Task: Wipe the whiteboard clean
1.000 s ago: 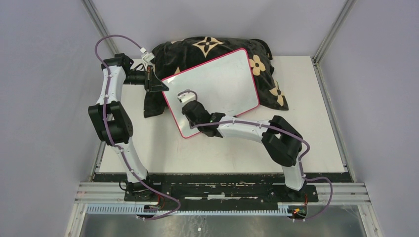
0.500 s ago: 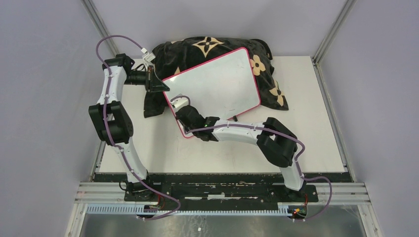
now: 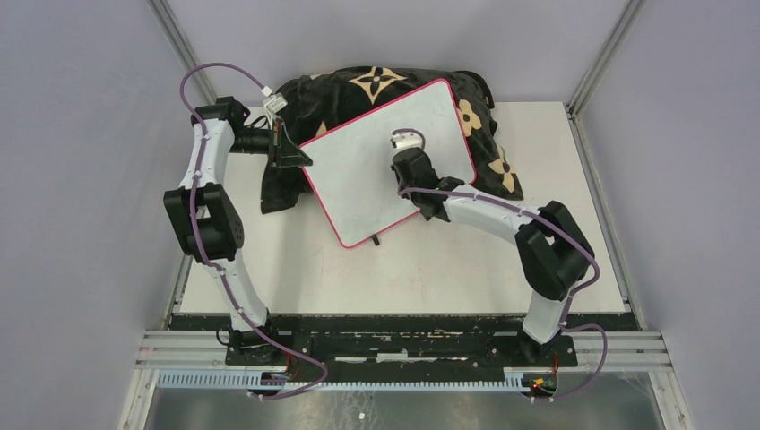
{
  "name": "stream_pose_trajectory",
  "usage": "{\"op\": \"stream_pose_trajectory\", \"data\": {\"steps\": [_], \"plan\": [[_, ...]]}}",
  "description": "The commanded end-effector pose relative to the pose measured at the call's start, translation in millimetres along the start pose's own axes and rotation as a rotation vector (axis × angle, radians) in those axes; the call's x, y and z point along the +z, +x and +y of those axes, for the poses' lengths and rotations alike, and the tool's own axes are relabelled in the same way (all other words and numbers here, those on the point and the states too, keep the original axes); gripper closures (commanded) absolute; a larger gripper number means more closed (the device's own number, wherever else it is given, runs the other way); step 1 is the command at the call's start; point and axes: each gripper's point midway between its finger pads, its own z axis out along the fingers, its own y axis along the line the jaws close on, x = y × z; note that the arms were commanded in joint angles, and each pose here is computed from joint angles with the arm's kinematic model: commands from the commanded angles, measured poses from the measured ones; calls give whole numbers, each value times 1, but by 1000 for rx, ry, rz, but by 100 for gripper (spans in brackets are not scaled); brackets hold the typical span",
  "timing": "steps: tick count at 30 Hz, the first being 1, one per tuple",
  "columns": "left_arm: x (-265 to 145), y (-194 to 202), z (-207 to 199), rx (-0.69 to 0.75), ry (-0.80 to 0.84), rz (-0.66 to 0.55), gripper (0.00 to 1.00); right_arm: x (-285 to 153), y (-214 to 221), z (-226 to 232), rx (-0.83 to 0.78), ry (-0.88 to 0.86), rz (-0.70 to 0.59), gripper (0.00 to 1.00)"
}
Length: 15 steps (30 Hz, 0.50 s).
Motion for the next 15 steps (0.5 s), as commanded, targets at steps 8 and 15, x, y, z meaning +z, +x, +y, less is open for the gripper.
{"op": "stream_pose_trajectory", "data": {"steps": [8,15], "plan": [[-6,-5,2,129,-44,35,97,7,15,-101,158,199,14,99],[-7,-12,3,104,-50,29,75,-7,3,-101,173,173,-12,100]]}}
